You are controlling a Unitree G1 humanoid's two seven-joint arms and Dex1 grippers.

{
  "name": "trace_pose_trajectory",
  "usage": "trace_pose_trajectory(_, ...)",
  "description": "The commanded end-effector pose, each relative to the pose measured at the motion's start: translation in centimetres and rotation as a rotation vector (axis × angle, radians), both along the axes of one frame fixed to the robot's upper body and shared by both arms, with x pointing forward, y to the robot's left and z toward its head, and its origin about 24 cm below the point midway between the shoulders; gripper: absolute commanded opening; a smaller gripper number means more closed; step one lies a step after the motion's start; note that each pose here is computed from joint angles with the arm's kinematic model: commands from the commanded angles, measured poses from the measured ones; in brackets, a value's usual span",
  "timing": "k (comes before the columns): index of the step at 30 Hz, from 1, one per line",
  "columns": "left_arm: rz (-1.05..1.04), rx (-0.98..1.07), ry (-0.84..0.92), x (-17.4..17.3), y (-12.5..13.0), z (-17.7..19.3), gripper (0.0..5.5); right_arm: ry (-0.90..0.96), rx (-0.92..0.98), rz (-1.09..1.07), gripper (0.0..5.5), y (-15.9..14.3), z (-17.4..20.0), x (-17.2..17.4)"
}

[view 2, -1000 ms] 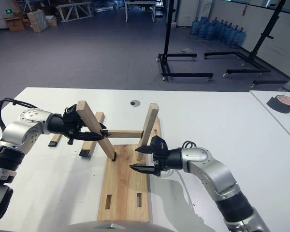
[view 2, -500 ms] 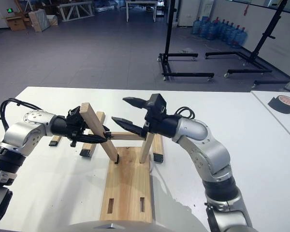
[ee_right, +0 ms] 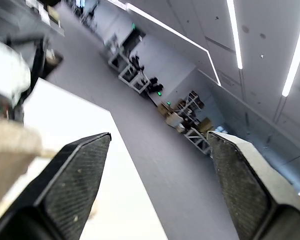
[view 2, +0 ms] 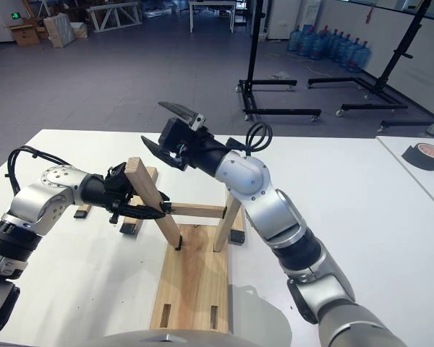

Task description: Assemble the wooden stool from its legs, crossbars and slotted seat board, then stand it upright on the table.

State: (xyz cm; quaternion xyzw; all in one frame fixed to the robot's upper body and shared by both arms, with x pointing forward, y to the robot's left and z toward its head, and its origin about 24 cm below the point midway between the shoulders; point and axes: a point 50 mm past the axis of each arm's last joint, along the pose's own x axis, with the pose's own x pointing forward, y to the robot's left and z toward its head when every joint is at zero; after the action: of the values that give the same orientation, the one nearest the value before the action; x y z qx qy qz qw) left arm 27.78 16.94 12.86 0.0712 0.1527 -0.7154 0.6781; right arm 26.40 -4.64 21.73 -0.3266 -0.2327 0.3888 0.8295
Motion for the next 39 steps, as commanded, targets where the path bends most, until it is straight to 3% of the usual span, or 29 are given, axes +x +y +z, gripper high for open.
trace_pose_trajectory(1, -0.066, 0.458, 0.434, -6.8, 1.1, -11.6, 2.02, -0.09, -0.075, -0.057, 3.54, -0.7, -0.1, -0.5)
trace_pose_trajectory(8, -0.084, 0.484, 0.425, -6.4, 1.0, -11.8, 2.02, -0.142, 0.149, 0.083, 3.54, 1.1, 5.7, -0.9)
trace_pose_trajectory(13, -0.091, 0.502, 0.439, -6.7, 1.0, -12.2, 2.02, -0.187, 0.111, 0.311, 3.54, 3.4, 6.8, -2.1)
trace_pose_trajectory(16, -0.094, 0.519, 0.438, -6.7, 0.9, -12.5, 2.02, -0.152, -0.059, 0.403, 3.54, 4.6, 4.4, -2.1)
trace_pose_trajectory(19, -0.105, 0.538, 0.434, -6.8, 0.9, -12.6, 2.02, 0.017, -0.55, 0.412, 3.54, 2.6, -2.3, -1.4)
trace_pose_trajectory(23, -0.124, 0.55, 0.427, -6.9, 0.7, -12.8, 2.02, 0.143, -0.658, 0.401, 3.54, 1.1, -3.4, -1.7)
trace_pose_trajectory(34, -0.126, 0.55, 0.418, -6.9, 0.4, -13.2, 2.02, 0.026, -0.153, 0.451, 3.54, 1.5, 3.8, -2.0)
trace_pose_trajectory(39, -0.114, 0.547, 0.414, -6.9, 0.5, -13.3, 2.02, -0.047, 0.125, 0.323, 3.54, 0.7, 7.4, -0.3)
